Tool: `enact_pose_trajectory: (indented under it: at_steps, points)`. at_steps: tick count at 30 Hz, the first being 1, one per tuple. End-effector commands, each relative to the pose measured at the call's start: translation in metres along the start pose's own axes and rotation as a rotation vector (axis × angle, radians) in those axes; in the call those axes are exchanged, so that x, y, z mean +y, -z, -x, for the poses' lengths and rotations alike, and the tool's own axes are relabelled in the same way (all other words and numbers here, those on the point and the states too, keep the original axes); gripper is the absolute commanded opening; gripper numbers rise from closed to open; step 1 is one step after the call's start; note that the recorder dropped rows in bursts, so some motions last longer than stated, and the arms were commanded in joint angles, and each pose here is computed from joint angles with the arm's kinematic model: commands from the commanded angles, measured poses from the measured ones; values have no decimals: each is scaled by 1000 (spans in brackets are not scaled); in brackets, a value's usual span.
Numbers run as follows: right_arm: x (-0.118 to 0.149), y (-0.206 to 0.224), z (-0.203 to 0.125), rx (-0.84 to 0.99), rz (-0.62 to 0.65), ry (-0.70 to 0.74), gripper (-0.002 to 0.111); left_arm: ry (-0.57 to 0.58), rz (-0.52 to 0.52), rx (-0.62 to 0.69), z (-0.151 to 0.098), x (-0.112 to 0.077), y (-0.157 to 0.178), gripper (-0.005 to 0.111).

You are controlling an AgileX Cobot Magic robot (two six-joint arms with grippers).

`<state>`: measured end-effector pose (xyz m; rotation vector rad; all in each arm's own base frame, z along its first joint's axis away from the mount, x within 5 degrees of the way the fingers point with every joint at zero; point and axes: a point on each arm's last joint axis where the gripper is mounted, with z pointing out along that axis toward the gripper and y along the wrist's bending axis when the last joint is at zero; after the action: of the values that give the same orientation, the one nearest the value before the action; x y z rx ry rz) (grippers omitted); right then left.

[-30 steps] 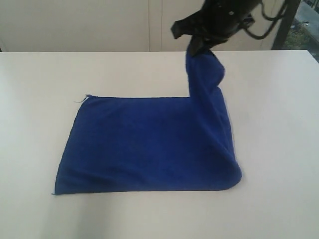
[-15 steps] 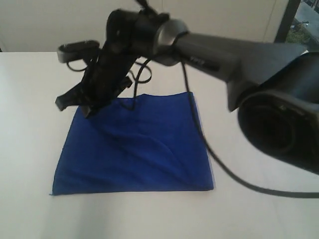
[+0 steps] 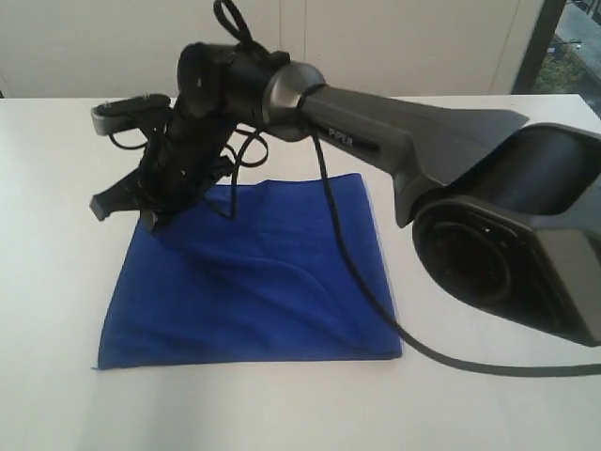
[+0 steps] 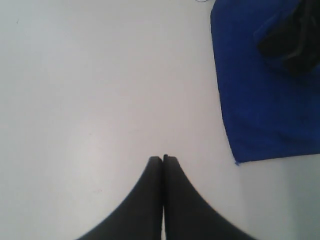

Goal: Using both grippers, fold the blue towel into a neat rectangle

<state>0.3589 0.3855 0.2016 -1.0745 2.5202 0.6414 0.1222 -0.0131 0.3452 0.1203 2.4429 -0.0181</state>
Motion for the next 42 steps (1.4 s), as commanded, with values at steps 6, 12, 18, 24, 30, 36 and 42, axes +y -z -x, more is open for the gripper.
enact_pose_trajectory:
  at_steps: [6,12,18,24,30,36,42]
  points:
    - [13,-34,1,-62,13,6,0,7,-4,9,-3,0,0,0]
    - [8,-68,-8,-66,29,-33,0,7,-4,9,-3,0,0,0]
    - [13,-50,2,-112,31,-21,28,7,-4,9,-3,0,0,0]
    - [14,-10,12,-122,8,13,53,7,-4,9,-3,0,0,0]
    - [-24,28,12,-63,-49,-22,47,7,-4,9,-3,0,0,0]
    - [-91,46,-2,40,-196,-41,13,7,-4,9,-3,0,0,0]
    - [-144,57,-15,84,-334,-68,0,7,-4,9,-3,0,0,0]
